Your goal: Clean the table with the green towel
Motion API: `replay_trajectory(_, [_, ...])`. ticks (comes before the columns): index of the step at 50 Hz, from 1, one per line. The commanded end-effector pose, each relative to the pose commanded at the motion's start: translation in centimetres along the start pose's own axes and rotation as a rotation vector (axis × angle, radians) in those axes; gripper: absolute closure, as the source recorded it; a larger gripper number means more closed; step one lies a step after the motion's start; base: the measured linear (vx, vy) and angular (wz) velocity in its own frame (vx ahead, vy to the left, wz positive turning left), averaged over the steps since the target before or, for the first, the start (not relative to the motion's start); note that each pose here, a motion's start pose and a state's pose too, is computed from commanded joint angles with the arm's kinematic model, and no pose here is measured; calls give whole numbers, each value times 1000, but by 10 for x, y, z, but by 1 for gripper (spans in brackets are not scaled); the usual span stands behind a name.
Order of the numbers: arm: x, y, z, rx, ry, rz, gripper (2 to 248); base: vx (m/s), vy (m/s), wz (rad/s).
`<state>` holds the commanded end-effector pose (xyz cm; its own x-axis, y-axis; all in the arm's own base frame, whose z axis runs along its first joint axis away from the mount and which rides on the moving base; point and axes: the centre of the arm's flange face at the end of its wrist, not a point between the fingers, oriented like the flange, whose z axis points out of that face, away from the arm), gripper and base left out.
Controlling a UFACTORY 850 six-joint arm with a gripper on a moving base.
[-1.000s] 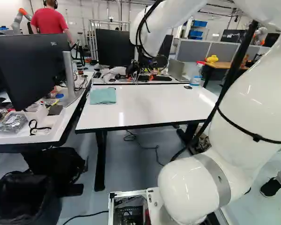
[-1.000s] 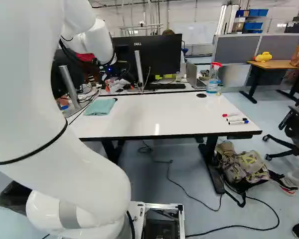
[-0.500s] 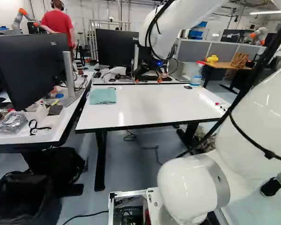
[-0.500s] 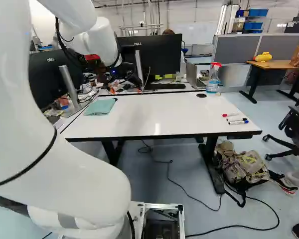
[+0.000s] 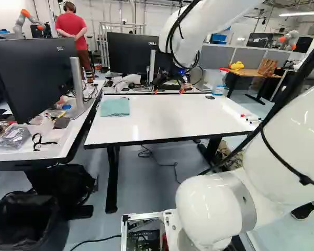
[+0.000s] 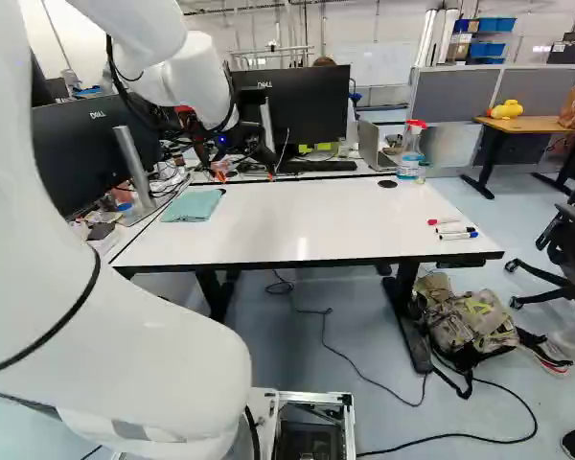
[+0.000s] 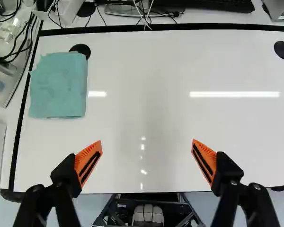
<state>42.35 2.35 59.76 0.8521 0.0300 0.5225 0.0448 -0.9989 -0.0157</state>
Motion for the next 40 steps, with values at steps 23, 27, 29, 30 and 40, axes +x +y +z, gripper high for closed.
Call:
replay_trajectory(23, [-7,1,8,-2,24,1,3,0,0,0])
replay_trajectory(27, [-9,1,10,-2,32,2,3,0,0,0])
replay_trajectory(29, [-10,2,11,-2,36,2,3,0,0,0])
replay_trajectory(30, [-10,2,12,-3,38,2,3,0,0,0])
replay_trajectory(40, [-17,3,19,-4,62,3,3,0,0,0])
